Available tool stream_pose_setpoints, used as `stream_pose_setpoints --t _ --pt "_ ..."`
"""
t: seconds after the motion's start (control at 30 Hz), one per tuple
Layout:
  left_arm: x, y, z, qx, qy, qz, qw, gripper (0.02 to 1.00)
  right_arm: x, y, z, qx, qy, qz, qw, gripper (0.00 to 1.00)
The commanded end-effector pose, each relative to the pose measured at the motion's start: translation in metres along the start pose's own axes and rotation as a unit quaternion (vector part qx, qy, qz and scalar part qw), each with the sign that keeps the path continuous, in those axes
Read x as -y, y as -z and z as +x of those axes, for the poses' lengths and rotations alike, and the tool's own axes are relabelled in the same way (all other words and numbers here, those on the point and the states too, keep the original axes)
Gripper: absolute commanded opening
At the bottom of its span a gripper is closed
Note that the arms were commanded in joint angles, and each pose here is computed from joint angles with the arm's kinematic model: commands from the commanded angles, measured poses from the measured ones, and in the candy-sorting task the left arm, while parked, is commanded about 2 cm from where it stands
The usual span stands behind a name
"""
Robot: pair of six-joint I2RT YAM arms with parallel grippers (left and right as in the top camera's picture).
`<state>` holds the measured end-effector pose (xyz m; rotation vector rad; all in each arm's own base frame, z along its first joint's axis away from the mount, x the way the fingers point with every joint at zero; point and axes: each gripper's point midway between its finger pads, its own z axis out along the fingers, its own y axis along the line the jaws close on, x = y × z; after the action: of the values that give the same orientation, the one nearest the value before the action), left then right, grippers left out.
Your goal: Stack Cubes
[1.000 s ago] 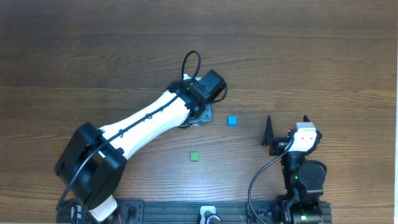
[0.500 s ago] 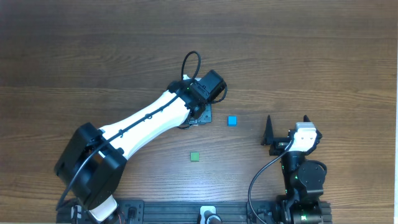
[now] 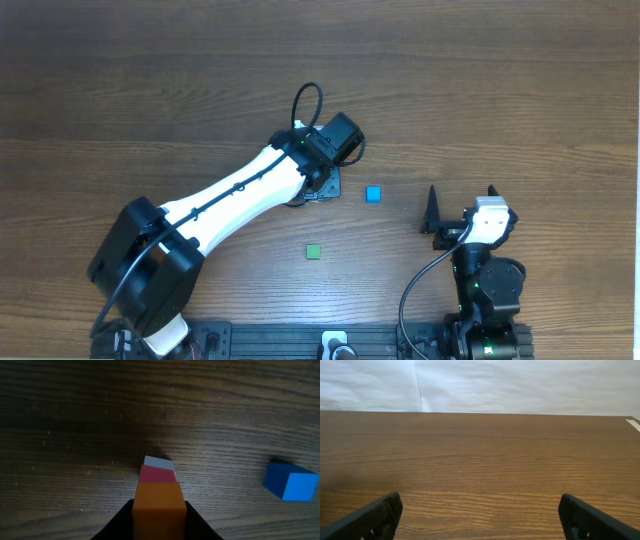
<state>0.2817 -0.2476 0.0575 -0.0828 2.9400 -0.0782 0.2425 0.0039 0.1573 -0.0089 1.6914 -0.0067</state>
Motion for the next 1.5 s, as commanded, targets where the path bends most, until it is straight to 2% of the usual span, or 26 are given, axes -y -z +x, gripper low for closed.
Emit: stream_pose_setpoints --t 0.03,0.4,0.5,0.57,0.67,0.73,1.17,1.3,1.5 --pt "-0.003 -0.011 0.008 -0.018 0.005 -0.012 1.000 0.308 0.001 0.000 0.002 0.000 0.002 0.001 1.000 0.993" --pt "-0.003 -0.011 0.008 -0.018 0.005 -0.012 1.000 0.343 0.001 0.000 0.002 0.000 0.002 0.001 1.000 0.991" --pt "-0.003 -0.011 0.008 -0.018 0.005 -0.012 1.000 0.384 0.001 0.000 0.002 0.000 0.002 0.001 1.000 0.991" --pt "-0.003 -0.011 0.008 -0.018 0.005 -0.012 1.000 0.441 0.001 0.000 0.002 0.000 0.002 0.001 1.000 0.991" --pt "-0.001 -0.011 0.006 -0.014 0.005 -0.007 1.000 0.643 0.001 0.000 0.002 0.000 0.002 0.001 1.000 0.991" --pt "0.001 -0.011 0.004 -0.010 0.006 -0.003 1.000 0.720 0.001 0.000 0.002 0.000 0.002 0.001 1.000 0.991" --pt "0.000 -0.009 0.000 -0.004 0.009 -0.001 1.000 0.776 0.001 0.000 0.002 0.000 0.002 0.001 1.000 0.993" --pt "-0.008 0.006 -0.024 0.045 0.034 -0.001 0.998 0.831 0.001 0.000 0.002 0.000 0.002 0.001 1.000 0.991" --pt "-0.036 0.051 -0.099 0.167 0.086 0.032 0.982 0.873 0.001 0.000 0.002 0.000 0.002 0.001 1.000 0.993"
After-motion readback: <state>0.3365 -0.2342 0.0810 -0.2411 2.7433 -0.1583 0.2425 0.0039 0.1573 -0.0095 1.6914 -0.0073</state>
